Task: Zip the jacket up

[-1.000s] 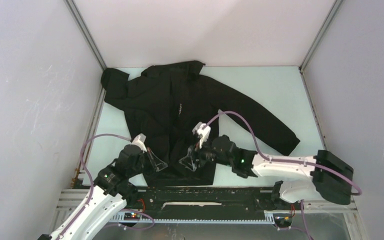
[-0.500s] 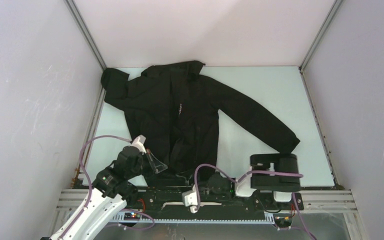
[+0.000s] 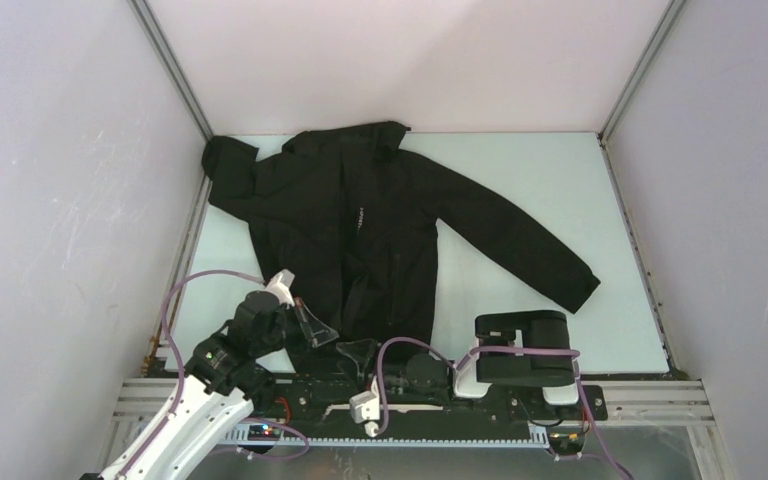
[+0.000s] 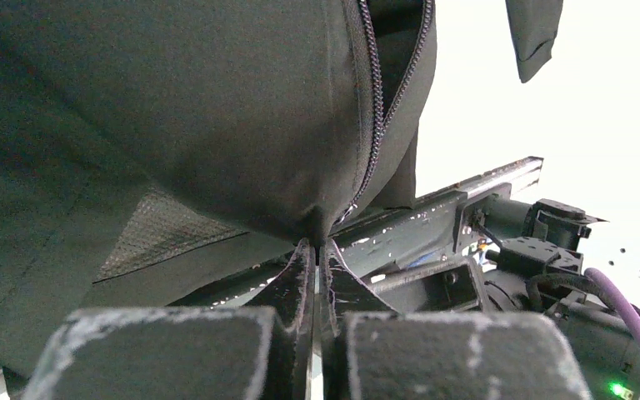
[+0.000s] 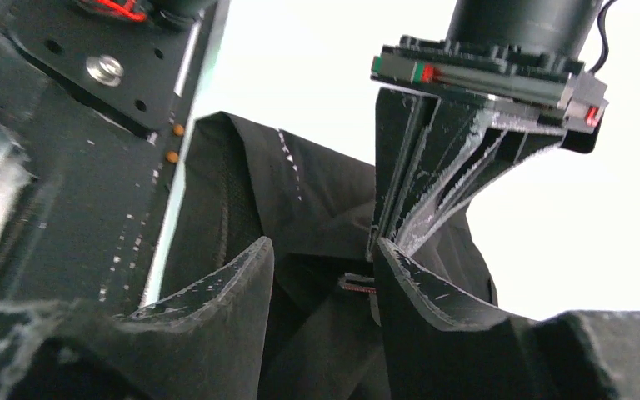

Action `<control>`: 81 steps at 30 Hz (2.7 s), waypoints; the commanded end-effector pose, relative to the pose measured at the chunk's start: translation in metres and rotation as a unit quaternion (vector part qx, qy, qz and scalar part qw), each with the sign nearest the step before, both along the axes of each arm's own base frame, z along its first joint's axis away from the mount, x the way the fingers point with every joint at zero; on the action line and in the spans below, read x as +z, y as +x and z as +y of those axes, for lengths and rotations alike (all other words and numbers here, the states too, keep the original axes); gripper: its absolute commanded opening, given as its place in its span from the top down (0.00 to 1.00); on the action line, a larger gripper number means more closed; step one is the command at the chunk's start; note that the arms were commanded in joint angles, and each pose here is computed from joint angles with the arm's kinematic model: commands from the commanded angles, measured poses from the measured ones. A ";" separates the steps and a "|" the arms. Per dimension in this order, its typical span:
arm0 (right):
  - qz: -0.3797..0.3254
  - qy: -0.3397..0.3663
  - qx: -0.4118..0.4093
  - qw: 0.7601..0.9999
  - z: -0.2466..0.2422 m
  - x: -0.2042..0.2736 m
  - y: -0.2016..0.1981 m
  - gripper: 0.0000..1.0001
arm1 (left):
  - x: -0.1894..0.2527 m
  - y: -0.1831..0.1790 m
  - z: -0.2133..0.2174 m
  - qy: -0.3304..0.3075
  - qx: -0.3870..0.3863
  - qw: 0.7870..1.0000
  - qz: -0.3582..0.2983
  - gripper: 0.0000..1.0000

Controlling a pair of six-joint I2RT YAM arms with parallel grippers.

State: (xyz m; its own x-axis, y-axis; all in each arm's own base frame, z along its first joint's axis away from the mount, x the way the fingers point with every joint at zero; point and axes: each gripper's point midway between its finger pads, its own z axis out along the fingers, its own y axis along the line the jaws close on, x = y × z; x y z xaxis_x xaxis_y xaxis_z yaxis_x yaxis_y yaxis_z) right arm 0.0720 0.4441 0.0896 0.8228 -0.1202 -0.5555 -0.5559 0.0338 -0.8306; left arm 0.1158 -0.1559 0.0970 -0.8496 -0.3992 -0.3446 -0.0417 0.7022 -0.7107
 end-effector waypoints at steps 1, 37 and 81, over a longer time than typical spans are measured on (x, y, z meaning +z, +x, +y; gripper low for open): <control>-0.006 0.061 -0.055 0.997 0.004 0.030 0.023 0.48 | 0.031 0.002 -0.010 -0.040 -0.014 0.999 -0.025 1.00; 0.072 0.116 -0.153 0.979 -0.016 0.053 0.061 0.38 | 0.021 0.003 -0.017 -0.066 -0.010 0.998 -0.010 1.00; 0.087 0.128 -0.148 0.977 -0.029 0.064 0.058 0.79 | 0.013 0.001 -0.017 -0.063 -0.012 0.998 -0.001 1.00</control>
